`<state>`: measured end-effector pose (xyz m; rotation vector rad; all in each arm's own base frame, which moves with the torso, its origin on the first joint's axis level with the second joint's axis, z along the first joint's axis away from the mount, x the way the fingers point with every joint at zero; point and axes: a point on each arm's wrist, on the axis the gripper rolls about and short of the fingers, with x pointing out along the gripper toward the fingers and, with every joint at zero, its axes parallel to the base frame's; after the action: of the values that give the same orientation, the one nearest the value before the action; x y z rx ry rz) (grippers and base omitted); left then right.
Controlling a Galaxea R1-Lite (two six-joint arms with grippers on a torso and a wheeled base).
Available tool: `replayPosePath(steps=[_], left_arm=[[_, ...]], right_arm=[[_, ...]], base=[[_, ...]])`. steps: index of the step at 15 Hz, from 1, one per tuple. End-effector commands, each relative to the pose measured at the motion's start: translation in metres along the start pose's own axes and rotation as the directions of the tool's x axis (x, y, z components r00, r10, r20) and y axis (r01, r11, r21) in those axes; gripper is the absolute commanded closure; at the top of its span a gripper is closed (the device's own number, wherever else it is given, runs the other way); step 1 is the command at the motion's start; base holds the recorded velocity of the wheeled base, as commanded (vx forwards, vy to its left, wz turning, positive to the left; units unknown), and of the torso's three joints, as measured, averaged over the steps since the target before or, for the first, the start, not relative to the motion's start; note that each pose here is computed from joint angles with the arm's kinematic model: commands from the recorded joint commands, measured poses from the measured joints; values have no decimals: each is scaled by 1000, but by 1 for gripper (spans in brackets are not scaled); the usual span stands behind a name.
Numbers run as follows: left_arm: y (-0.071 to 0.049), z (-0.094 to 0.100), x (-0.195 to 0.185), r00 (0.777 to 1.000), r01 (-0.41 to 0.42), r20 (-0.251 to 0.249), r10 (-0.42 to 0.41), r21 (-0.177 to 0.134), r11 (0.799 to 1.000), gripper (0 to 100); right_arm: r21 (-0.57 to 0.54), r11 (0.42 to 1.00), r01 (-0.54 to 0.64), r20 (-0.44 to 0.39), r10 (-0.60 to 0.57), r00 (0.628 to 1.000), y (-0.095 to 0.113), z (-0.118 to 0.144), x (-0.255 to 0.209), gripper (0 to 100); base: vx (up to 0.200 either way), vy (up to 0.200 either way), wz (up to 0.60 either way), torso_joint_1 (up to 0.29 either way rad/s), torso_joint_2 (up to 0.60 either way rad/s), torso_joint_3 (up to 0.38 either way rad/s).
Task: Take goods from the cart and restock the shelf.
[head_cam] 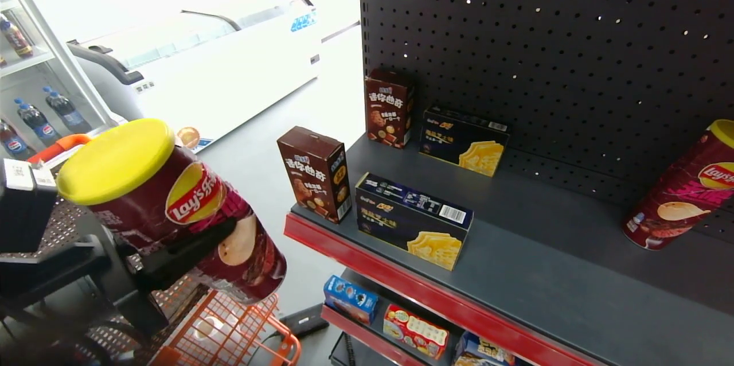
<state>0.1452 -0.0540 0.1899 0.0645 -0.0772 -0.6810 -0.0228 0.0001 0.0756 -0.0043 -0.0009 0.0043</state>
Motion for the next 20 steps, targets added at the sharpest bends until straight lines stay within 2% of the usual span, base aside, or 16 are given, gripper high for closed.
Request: replayPosePath(steps=[1, 4, 9, 12, 15, 16, 18, 20], left_arm=[[-8, -7, -3, 998, 53, -16, -53, -6, 999, 100], [-26, 4, 10, 982, 187, 25, -187, -4, 982, 100], [-34, 24, 58, 954, 291, 70, -291, 4, 957, 100], [-44, 19, 63, 934, 354, 53, -353, -6, 935, 100], [-61, 19, 64, 889, 457, 49, -456, -11, 890, 100], [-65, 20, 63, 878, 477, 54, -476, -24, 878, 100], [-66, 18, 62, 879, 477, 44, -475, -47, 878, 100], [-66, 17, 62, 879, 477, 42, -475, -48, 878, 100]], right_arm=[[0, 1000, 0, 1, 0, 1000, 0, 0, 0, 0], [0, 1000, 0, 1, 0, 1000, 0, 0, 0, 0], [0, 1000, 0, 1, 0, 1000, 0, 0, 0, 0], [0, 1000, 0, 1, 0, 1000, 0, 0, 0, 0], [-2, 1000, 0, 1, 0, 1000, 0, 0, 0, 0], [-2, 1000, 0, 1, 0, 1000, 0, 0, 0, 0], [-2, 1000, 0, 1, 0, 1000, 0, 0, 0, 0], [-5, 1000, 0, 1, 0, 1000, 0, 0, 0, 0]], base=[[0, 0, 0, 0, 0, 0], [0, 0, 0, 0, 0, 0], [0, 0, 0, 0, 0, 0], [0, 0, 0, 0, 0, 0], [0, 0, 0, 0, 0, 0], [0, 0, 0, 0, 0, 0], [0, 0, 0, 0, 0, 0], [0, 0, 0, 0, 0, 0]])
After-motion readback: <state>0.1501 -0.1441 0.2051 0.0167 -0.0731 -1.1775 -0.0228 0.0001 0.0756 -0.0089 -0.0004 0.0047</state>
